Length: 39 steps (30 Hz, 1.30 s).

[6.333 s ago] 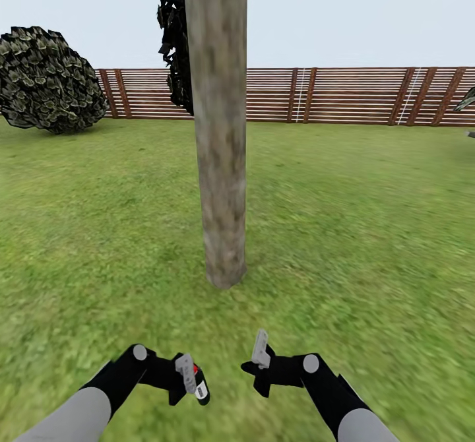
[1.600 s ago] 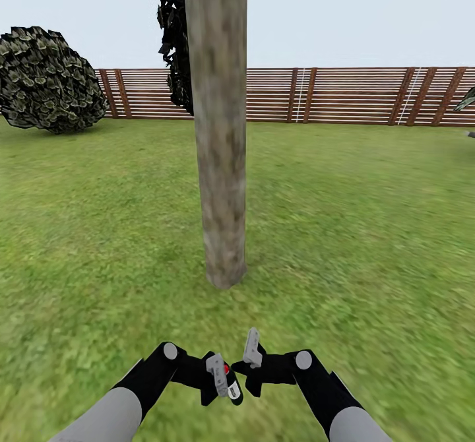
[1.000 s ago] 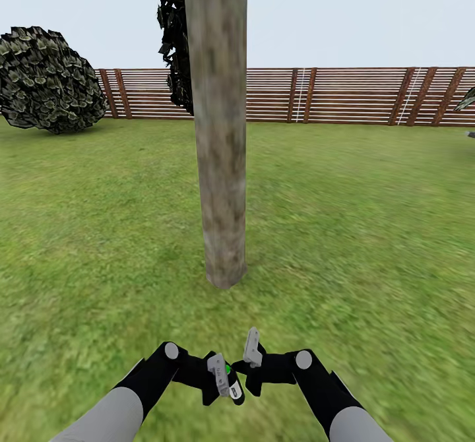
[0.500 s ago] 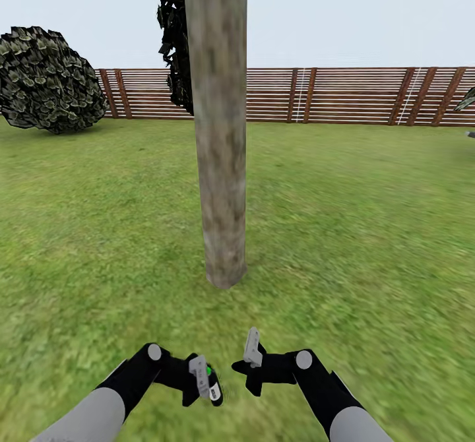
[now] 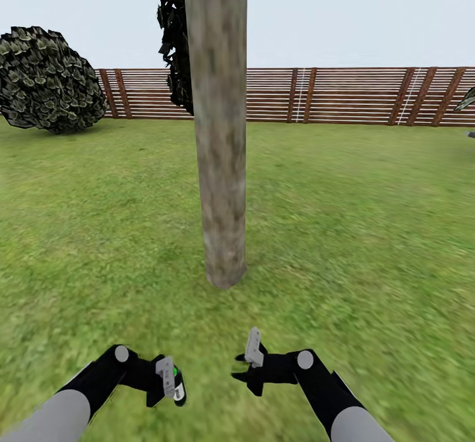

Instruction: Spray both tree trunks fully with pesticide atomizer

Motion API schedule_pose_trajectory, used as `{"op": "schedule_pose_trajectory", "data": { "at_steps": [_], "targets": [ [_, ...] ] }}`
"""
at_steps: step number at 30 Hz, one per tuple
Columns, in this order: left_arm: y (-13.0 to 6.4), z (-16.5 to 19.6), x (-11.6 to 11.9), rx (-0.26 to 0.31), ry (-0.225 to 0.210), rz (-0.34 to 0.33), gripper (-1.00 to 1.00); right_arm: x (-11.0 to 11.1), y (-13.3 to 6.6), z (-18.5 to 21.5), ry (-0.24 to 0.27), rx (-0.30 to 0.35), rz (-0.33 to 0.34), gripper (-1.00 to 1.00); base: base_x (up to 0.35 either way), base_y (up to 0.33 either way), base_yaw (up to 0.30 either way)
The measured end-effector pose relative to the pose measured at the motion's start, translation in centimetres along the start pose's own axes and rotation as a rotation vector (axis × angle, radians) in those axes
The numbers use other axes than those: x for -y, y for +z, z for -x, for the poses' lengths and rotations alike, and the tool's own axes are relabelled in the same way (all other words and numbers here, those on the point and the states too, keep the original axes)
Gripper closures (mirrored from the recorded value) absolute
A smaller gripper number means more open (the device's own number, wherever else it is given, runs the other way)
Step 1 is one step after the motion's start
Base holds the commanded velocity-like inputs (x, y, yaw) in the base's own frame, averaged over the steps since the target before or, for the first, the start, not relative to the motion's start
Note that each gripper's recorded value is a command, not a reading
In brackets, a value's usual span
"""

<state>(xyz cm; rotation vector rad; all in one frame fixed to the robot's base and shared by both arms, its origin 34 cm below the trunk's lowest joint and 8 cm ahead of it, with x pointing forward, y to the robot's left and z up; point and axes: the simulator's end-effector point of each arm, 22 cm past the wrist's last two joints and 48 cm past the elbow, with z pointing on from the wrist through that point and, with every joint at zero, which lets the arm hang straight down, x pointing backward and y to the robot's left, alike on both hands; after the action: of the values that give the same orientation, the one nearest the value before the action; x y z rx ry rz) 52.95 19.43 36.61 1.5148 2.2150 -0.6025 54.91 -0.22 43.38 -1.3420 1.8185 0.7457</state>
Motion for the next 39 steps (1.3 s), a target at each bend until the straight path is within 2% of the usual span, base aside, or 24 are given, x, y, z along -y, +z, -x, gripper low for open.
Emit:
{"op": "schedule_pose_trajectory", "data": {
  "at_steps": [6, 12, 13, 14, 15, 16, 17, 20, 24, 26, 27, 28, 29, 30, 31, 32, 36, 39],
  "targets": [
    [-2.1, -3.0, -1.6, -0.035, -0.021, 0.038, 1.0, 0.1, -0.1, -0.2, 0.001, -0.003, -0.001, -1.0, 0.0, 0.0, 0.0],
    [-2.6, -3.6, -2.6, -0.037, -0.032, 0.078, 1.0, 1.0, -1.1, -1.7, 0.006, -0.026, -0.025, -1.0, 0.0, 0.0, 0.0],
    [-2.3, -3.0, -5.5, 0.167, -0.35, 0.27, 1.0, 7.1, -4.2, -8.4, 0.297, -0.029, -0.419, -1.0, 0.0, 0.0, 0.0],
    [-4.3, -5.3, -10.5, 0.166, -0.466, 0.54, 1.0, 13.6, -14.2, -17.1, 0.328, -0.175, -0.785, -1.0, 0.0, 0.0, 0.0],
    [-4.5, -5.8, -11.1, 0.165, -0.495, 0.594, 1.0, 15.5, -19.3, -20.2, 0.306, -0.238, -0.907, -1.0, 0.0, 0.0, 0.0],
    [-4.1, -5.9, -10.7, 0.169, -0.516, 0.594, 1.0, 14.3, -17.7, -20.1, 0.323, -0.221, -0.906, -1.0, 0.0, 0.0, 0.0],
    [-3.9, -5.9, -10.5, 0.173, -0.526, 0.592, 1.0, 12.9, -15.2, -19.1, 0.335, -0.188, -0.881, -1.0, 0.0, 0.0, 0.0],
    [-3.6, -5.7, -10.3, 0.176, -0.523, 0.584, 1.0, 12.3, -14.9, -18.9, 0.322, -0.149, -0.884, -1.0, 0.0, 0.0, 0.0],
    [-3.4, -5.5, -10.1, 0.154, -0.474, 0.57, 1.0, 12.2, -14.9, -18.7, 0.314, -0.13, -0.889, -1.0, 0.0, 0.0, 0.0],
    [-3.3, -5.4, -10.1, 0.154, -0.469, 0.569, 1.0, 12.7, -15.6, -18.8, 0.325, -0.125, -0.926, -1.0, 0.0, 0.0, 0.0],
    [-3.3, -5.4, -10.1, 0.155, -0.475, 0.57, 1.0, 13.3, -16.5, -19.0, 0.342, -0.124, -0.98, -1.0, 0.0, 0.0, 0.0],
    [-3.3, -5.4, -10.1, 0.155, -0.477, 0.571, 1.0, 13.5, -16.9, -19.1, 0.349, -0.124, -1.006, -1.0, 0.0, 0.0, 0.0],
    [-3.4, -5.5, -10.2, 0.155, -0.484, 0.577, 1.0, 14.2, -18.3, -19.5, 0.37, -0.126, -1.082, -1.0, 0.0, 0.0, 0.0],
    [-3.5, -5.5, -10.4, 0.157, -0.493, 0.584, 1.0, 14.8, -19.7, -20.0, 0.389, -0.131, -1.151, -1.0, 0.0, 0.0, 0.0],
    [-3.6, -5.5, -10.5, 0.163, -0.504, 0.589, 1.0, 14.9, -20.3, -20.2, 0.401, -0.132, -1.185, -1.0, 0.0, 0.0, 0.0],
    [-4.0, -5.5, -10.9, 0.189, -0.545, 0.609, 1.0, 15.0, -21.0, -20.5, 0.419, -0.133, -1.221, -1.0, 0.0, 0.0, 0.0],
    [-4.6, -5.6, -11.6, 0.224, -0.604, 0.642, 1.0, 14.7, -21.1, -21.0, 0.436, -0.14, -1.232, -1.0, 0.0, 0.0, 0.0],
    [-4.5, -5.4, -11.6, 0.227, -0.601, 0.641, 1.0, 14.3, -20.9, -21.3, 0.445, -0.147, -1.228, -1.0, 0.0, 0.0, 0.0]
  ]
}}
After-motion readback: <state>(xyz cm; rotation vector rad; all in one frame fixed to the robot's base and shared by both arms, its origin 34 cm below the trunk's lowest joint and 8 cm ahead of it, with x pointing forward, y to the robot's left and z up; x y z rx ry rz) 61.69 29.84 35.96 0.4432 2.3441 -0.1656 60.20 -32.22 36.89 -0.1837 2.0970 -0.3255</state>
